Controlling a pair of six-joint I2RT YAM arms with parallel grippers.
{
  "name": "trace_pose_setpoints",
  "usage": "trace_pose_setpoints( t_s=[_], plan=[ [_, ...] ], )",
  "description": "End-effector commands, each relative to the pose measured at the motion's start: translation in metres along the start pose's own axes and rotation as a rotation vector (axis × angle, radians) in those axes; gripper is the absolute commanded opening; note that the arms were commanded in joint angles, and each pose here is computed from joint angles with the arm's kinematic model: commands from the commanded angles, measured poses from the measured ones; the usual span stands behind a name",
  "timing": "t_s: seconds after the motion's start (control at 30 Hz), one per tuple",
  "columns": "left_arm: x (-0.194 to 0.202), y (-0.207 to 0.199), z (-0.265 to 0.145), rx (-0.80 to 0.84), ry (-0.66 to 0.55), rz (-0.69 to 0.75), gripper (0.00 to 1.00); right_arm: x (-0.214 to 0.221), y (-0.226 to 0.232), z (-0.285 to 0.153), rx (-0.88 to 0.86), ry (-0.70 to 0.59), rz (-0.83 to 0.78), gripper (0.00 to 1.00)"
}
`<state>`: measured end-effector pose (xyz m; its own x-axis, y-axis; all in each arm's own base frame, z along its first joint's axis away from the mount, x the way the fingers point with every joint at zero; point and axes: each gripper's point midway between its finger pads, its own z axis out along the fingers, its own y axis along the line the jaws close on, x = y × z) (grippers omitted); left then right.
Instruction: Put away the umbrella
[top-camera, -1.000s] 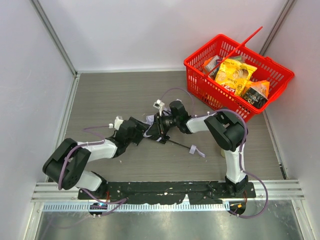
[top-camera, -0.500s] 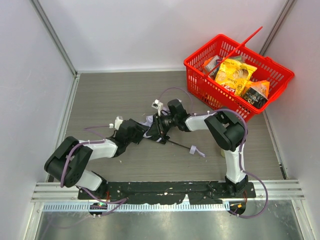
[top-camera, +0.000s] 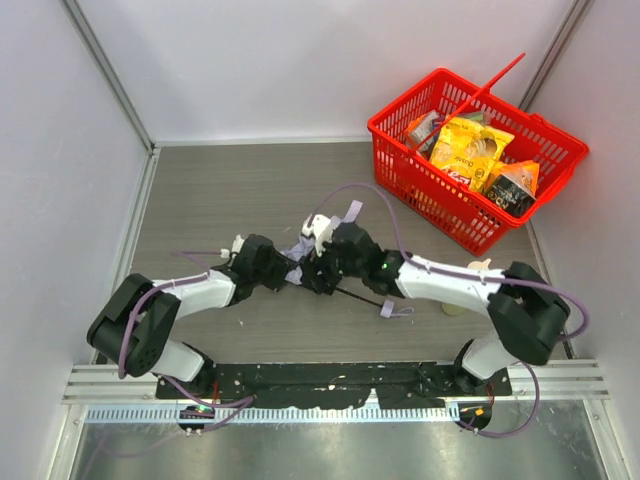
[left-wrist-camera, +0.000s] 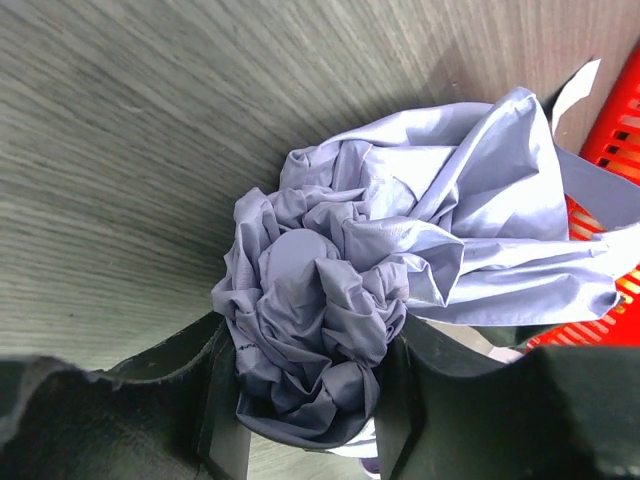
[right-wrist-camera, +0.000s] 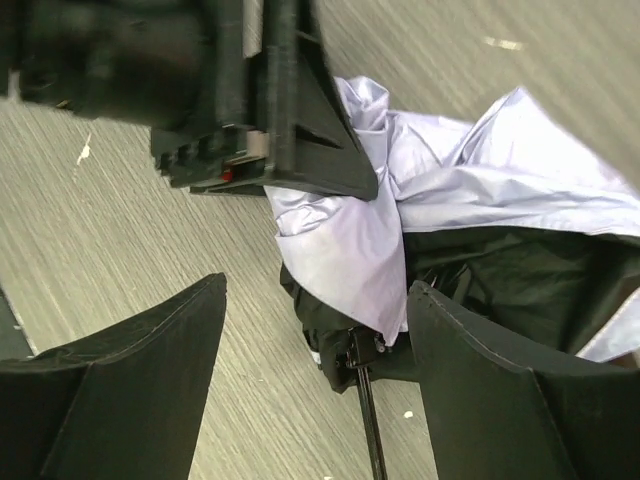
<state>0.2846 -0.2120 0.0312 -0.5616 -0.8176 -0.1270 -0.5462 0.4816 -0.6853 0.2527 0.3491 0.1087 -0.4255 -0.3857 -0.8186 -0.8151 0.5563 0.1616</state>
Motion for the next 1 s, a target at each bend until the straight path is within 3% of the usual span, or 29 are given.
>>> trace_pose_setpoints(
  t_s=[0.0,0.2,0.37,0.53,0.6,0.63,0.73,0.77,0.83,0.87,0.97],
  plan=[
    [0.016,0.077,-0.013,-0.325,0.086,0.042,0.00,-0.019,-0.010,-0.018,0.249,-0.157,-0.312,0.79],
    [0.023,0.079,-0.018,-0.406,0.147,0.033,0.00,-0.006,0.013,-0.006,0.365,-0.178,-0.578,0.82],
    [0.024,0.083,-0.023,-0.461,0.163,0.029,0.00,0.003,0.010,0.022,0.416,-0.138,-0.643,0.82],
    [0.026,0.080,-0.028,-0.474,0.176,0.015,0.00,0.017,-0.027,0.037,0.691,-0.040,-0.720,0.76],
    [0.026,0.079,-0.030,-0.469,0.173,0.006,0.00,0.020,-0.034,0.039,0.742,-0.036,-0.725,0.62],
    [0.027,0.080,-0.031,-0.469,0.172,0.001,0.00,0.023,-0.035,0.039,0.746,-0.031,-0.719,0.43],
    [0.025,0.073,-0.030,-0.411,0.161,-0.010,0.00,0.036,-0.032,0.041,0.695,-0.003,-0.684,0.18],
    [0.022,0.070,-0.030,-0.393,0.147,-0.003,0.00,0.045,-0.030,0.044,0.661,0.019,-0.663,0.01],
    [0.015,0.061,-0.028,-0.351,0.115,0.030,0.00,0.058,-0.024,0.050,0.574,0.051,-0.624,0.01],
    [0.014,0.056,-0.028,-0.331,0.109,0.044,0.10,0.064,-0.022,0.049,0.539,0.079,-0.613,0.01],
    [0.006,0.046,-0.023,-0.254,0.063,0.072,0.55,0.072,-0.007,0.058,0.362,0.092,-0.476,0.01]
  ],
)
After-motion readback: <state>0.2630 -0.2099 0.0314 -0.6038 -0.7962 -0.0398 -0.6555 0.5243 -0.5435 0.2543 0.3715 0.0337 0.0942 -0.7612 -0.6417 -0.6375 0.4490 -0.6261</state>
